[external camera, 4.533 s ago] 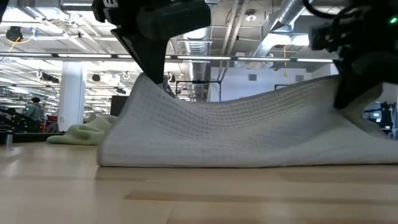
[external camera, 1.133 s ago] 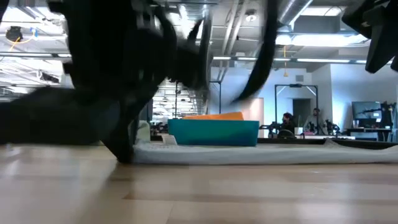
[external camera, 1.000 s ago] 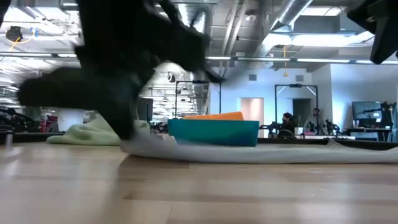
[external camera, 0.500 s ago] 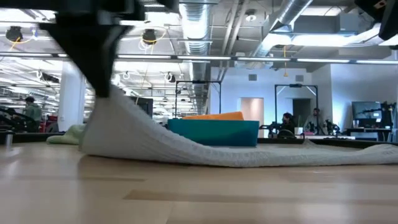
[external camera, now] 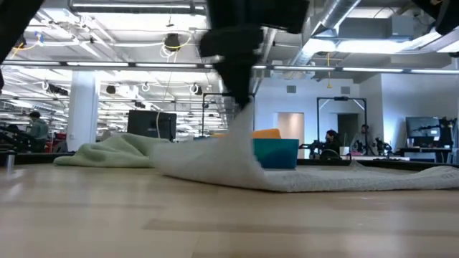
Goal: Fold microfiber towels
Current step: Fold the gray towel
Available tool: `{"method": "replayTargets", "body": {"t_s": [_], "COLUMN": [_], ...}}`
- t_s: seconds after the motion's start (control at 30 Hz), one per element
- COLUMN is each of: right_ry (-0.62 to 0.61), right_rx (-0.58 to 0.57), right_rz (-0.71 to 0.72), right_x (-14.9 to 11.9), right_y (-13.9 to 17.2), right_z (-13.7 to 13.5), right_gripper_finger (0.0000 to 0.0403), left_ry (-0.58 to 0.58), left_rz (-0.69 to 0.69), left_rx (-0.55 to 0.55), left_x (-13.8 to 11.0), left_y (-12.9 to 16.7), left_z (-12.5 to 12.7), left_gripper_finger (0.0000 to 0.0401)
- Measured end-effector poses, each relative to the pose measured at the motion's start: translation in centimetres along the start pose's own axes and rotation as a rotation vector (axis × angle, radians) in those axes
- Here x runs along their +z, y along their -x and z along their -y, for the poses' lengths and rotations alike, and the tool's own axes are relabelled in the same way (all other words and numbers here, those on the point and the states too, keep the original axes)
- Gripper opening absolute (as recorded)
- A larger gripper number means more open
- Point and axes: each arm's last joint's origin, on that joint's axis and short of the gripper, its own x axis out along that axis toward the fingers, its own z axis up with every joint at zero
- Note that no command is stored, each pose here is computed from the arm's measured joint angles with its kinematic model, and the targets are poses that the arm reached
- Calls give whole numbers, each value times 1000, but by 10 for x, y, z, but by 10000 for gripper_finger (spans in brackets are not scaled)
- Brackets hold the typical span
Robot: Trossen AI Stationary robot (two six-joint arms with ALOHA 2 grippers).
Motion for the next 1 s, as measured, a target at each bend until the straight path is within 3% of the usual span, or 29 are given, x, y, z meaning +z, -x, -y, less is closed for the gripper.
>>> {"method": "replayTargets", "body": {"t_s": [0.37, 0.83, 1.0], "right_ry": [-11, -10, -11], "right_rx": [12, 11, 12], "right_rz": [16, 15, 16], "right_x": [-1, -1, -1], "right_y": [8, 8, 8], "right_z": [6, 6, 6], "right_gripper_finger": [161, 161, 161], "left_ry": [-46, -95, -94], "left_rz": [382, 576, 589], "left_rx": [53, 69, -3], "left_x": [48, 67, 67], "left_y": [-16, -16, -16], "left_z": [-52, -60, -58], "left_gripper_finger": [0, 0, 0]}}
